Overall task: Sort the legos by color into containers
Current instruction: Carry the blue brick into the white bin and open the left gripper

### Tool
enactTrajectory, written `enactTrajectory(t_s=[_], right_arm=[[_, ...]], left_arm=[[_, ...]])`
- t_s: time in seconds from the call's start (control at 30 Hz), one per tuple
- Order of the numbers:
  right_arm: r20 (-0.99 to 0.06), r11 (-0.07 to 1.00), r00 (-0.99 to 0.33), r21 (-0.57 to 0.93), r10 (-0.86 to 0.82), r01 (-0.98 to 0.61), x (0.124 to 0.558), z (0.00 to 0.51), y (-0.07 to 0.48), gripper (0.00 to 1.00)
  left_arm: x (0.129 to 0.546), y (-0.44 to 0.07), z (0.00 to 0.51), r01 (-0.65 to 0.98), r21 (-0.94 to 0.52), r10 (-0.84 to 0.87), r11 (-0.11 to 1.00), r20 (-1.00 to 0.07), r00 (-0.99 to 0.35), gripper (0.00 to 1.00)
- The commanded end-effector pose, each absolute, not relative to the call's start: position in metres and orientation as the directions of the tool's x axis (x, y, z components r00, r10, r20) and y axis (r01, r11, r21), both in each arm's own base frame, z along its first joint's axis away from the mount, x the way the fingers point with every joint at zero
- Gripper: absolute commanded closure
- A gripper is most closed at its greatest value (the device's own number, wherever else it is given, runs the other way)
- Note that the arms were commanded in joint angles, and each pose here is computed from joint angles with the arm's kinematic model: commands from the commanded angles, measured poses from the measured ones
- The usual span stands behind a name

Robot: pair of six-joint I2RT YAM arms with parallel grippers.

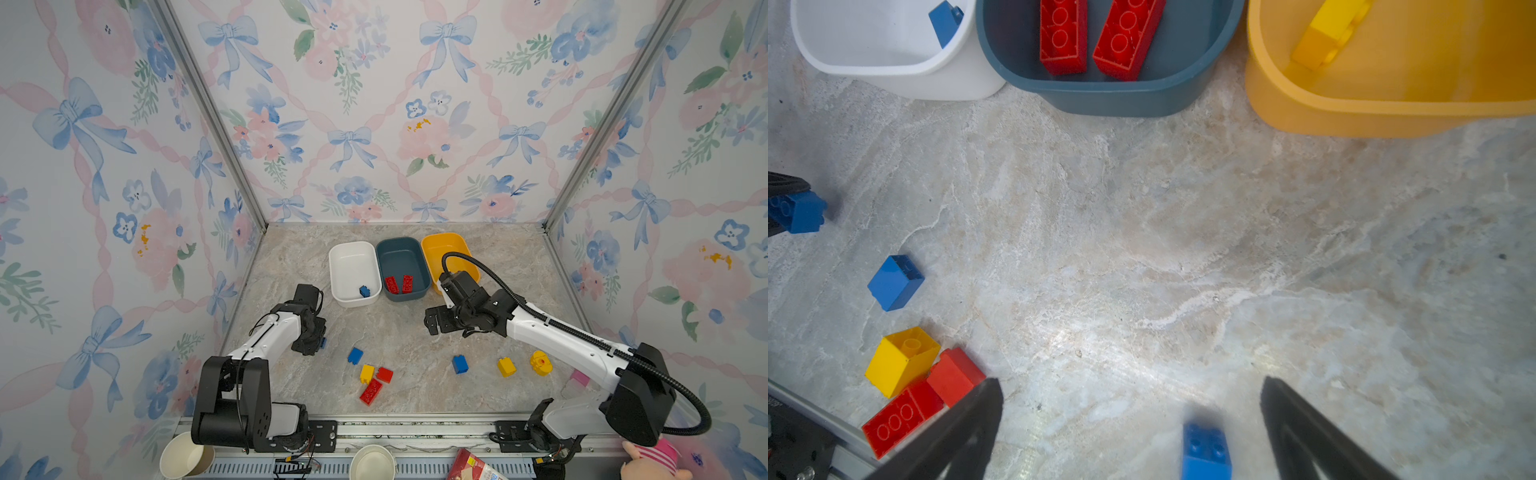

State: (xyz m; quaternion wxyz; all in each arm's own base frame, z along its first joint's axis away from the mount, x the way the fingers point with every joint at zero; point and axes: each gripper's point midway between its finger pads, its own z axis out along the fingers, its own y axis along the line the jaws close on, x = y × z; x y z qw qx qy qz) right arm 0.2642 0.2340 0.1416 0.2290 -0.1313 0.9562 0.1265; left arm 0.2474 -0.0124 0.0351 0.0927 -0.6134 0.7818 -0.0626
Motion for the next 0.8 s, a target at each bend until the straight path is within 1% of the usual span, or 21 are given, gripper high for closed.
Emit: enactTrajectory(t_s=[0.0, 0.17, 0.4, 0.5, 0.6, 0.77], right_arm=[[-0.459, 0.938, -0.871, 0.191, -0.175, -0.289, 0.260, 0.144, 0.227, 0.00], [-0.463, 0.939, -0.870, 0.194, -0.169, -0.285, 0.260, 0.144, 0.226, 0.00], [-0.468, 0.940, -0.870, 0.204, -0.153, -0.274, 0.261, 0.146, 0.223, 0.00], [-0.471, 0.939, -0.870, 0.212, -0.145, -0.271, 0.260, 0.146, 0.223, 0.00], [-0.472, 0.938, -0.870, 0.217, -0.142, -0.271, 0.260, 0.146, 0.223, 0.00], [-0.472, 0.939, -0.871, 0.222, -0.132, -0.262, 0.261, 0.147, 0.219, 0.00]], left_arm=[[0.258, -0.013, 0.051, -0.924, -0.259, -0.960, 0.280, -0.083, -0.268, 0.82], [0.276, -0.013, 0.073, -0.885, -0.320, -0.941, 0.337, -0.128, -0.312, 0.86], [0.309, -0.012, 0.114, -0.798, -0.392, -0.888, 0.458, -0.229, -0.398, 0.89], [0.325, -0.017, 0.128, -0.748, -0.404, -0.850, 0.526, -0.268, -0.453, 0.90], [0.343, -0.025, 0.142, -0.688, -0.403, -0.797, 0.604, -0.330, -0.506, 0.91], [0.374, -0.054, 0.161, -0.549, -0.385, -0.671, 0.742, -0.421, -0.611, 0.92]])
